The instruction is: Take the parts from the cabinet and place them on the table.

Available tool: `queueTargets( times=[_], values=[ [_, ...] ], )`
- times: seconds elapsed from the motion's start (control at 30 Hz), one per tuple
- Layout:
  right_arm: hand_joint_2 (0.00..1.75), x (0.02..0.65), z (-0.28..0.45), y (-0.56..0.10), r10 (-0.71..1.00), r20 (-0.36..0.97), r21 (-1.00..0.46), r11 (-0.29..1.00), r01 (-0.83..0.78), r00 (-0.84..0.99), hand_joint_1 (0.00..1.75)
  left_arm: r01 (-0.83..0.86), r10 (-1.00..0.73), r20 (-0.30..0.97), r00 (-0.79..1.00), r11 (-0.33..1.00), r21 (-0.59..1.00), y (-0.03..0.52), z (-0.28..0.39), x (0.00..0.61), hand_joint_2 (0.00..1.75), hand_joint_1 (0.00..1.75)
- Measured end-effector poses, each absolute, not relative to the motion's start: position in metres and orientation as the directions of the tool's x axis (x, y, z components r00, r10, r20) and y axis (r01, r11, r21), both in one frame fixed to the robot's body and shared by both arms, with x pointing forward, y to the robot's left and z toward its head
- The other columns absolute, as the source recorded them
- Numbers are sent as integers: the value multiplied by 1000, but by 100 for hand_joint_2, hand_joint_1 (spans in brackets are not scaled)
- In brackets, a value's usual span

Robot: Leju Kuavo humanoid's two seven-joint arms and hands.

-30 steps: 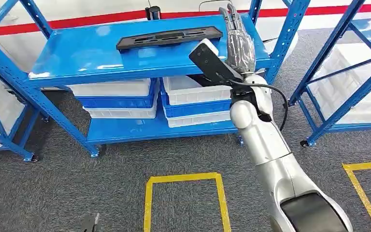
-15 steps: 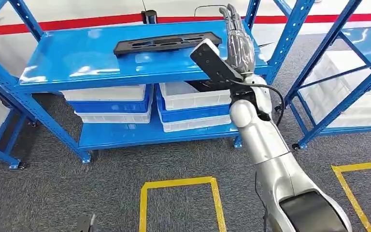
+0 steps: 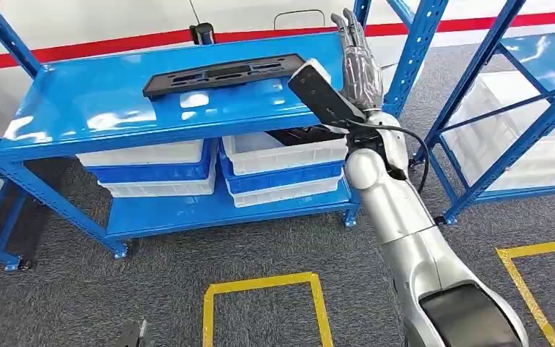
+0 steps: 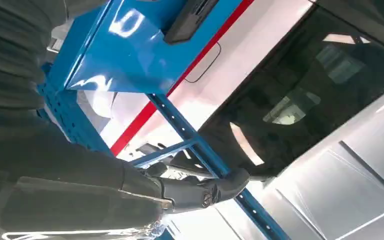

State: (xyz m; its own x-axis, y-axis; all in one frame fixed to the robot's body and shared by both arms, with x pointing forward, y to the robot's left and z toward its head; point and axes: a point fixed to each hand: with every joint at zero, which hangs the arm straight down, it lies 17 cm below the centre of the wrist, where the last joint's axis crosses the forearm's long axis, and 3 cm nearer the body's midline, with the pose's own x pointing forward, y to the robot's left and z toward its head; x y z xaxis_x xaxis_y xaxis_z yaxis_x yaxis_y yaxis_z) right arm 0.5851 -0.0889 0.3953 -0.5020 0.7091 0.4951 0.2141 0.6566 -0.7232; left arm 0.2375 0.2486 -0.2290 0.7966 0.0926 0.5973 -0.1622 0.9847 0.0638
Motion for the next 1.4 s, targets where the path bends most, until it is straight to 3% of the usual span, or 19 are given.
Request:
queueTargets(
  times=[1.4],
  values=[
    [175, 585, 398, -77, 686, 510, -716, 673, 186, -518, 0, -242, 162, 576, 801, 968, 64, 259, -235, 223, 0, 0]
  ],
)
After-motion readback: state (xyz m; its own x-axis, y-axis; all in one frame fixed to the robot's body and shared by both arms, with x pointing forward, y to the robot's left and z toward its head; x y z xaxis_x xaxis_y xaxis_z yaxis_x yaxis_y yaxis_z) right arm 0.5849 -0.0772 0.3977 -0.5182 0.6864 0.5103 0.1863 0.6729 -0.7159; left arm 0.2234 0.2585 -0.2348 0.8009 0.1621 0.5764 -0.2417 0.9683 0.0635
